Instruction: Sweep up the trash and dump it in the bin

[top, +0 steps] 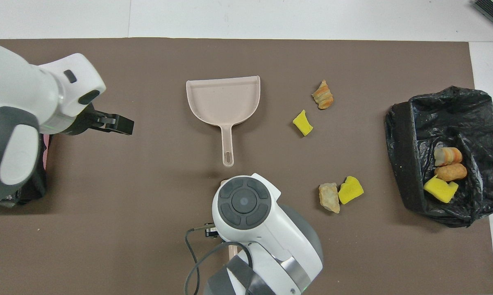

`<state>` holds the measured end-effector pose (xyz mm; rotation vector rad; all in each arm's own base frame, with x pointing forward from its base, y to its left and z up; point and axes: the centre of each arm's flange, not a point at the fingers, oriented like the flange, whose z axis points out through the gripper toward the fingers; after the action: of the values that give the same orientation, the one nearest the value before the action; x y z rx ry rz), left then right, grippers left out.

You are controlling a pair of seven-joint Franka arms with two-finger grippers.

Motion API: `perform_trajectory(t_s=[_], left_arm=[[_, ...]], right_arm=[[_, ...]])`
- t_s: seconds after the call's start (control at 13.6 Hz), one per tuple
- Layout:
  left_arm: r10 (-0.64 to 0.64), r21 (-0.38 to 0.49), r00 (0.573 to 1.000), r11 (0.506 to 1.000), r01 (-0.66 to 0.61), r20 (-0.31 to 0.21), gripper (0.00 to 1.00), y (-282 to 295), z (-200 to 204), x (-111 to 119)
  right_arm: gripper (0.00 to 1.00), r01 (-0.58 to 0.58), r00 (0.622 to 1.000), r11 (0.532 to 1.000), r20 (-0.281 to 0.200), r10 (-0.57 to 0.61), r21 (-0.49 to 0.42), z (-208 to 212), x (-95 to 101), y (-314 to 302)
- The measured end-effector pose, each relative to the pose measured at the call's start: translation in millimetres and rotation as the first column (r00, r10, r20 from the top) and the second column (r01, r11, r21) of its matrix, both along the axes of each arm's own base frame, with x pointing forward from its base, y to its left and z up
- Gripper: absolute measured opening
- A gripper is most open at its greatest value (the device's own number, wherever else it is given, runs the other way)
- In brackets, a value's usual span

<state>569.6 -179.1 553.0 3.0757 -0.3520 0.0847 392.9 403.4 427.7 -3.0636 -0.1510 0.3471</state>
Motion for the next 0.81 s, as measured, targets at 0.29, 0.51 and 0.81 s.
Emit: perform_trajectory(t_s=[0.29,0.51,0.81], left_arm=[[0.017,-0.004,1.000,1.000,-0.017,-0.014,1.00,-73,-51,1],[0.032,0.013,0.999,0.999,-0.033,0.008,1.00,-125,-94,0],[0.070,-0.012,0.997,0.997,-0.070,0.039,1.00,-163,-132,0]], right_arm=[[0.74,-0.001,1.000,0.999,-0.005,0.001,-0.035,-55,-57.9,16],[0.74,-0.010,1.000,0.999,-0.002,0.010,-0.046,-84,-80.1,18],[0.70,-0.004,1.000,0.999,-0.004,0.003,-0.051,-90,-82.4,17]])
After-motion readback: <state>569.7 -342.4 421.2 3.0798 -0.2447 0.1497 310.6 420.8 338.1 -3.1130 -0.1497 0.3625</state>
